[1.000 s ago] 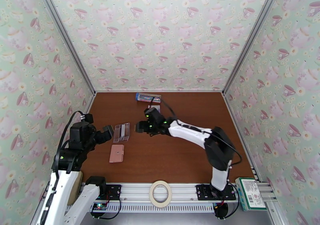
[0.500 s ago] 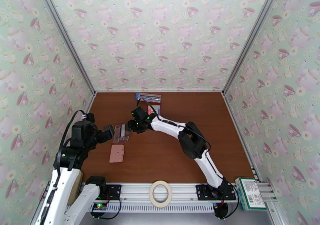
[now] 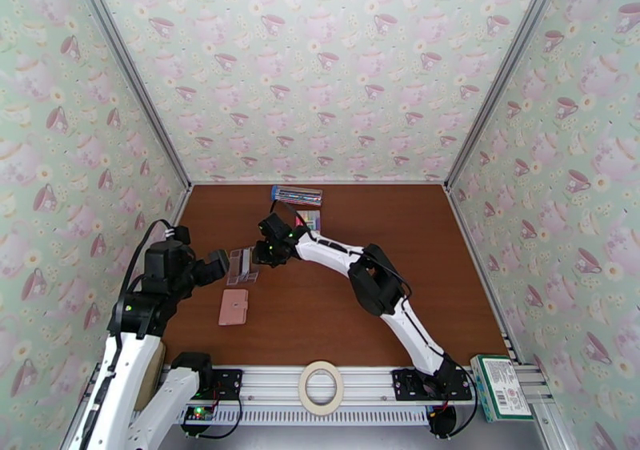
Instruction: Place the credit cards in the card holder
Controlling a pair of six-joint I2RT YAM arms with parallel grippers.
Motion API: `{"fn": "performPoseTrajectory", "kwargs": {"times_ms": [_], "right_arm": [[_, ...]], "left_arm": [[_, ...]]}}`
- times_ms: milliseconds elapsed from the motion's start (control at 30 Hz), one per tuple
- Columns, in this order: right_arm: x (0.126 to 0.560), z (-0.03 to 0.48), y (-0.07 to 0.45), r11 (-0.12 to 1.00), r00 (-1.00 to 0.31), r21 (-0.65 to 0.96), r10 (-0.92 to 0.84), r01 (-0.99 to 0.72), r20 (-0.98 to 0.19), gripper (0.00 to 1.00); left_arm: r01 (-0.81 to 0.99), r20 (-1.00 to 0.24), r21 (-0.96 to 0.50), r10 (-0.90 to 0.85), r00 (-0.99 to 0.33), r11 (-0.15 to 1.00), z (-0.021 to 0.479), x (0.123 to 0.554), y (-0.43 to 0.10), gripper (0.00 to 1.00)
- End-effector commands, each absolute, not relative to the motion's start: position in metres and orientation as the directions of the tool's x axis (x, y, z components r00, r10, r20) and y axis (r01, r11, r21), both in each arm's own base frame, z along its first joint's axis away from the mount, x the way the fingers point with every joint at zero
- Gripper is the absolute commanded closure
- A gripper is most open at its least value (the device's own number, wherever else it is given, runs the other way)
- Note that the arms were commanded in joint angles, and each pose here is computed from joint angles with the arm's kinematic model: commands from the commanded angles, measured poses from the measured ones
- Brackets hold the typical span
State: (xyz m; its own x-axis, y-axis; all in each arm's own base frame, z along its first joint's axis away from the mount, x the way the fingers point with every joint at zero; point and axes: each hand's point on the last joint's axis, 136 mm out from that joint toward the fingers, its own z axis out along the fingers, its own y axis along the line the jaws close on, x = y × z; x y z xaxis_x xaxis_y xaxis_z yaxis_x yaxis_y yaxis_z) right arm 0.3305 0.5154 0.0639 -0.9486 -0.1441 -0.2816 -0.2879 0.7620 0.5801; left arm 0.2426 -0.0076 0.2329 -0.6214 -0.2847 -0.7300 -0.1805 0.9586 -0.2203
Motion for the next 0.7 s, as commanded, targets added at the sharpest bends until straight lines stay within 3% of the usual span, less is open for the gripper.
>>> {"fn": "performPoseTrajectory", "kwargs": {"times_ms": [0, 300, 667], "right_arm": [[0.324, 0.054, 0.517, 0.786, -0.945, 0.539, -0.175, -0.303, -0.277, 0.78], [0.320, 0.058, 0.518, 0.801, -0.940, 0.510, -0.181, -0.312, -0.290, 0.99], [0.323, 0.105, 0.490, 0.826, -0.896, 0.416, -0.216, -0.380, -0.388, 1.00]], "left_arm": [[-0.173, -0.731, -0.204, -0.267, -0.628, 0.964, 0.229, 0.245, -0.007, 0.01], [-0.180, -0.725, -0.199, -0.268, -0.635, 0.963, 0.227, 0.245, -0.007, 0.01], [-0.190, -0.721, -0.191, -0.269, -0.639, 0.963, 0.225, 0.245, -0.005, 0.01]]}}
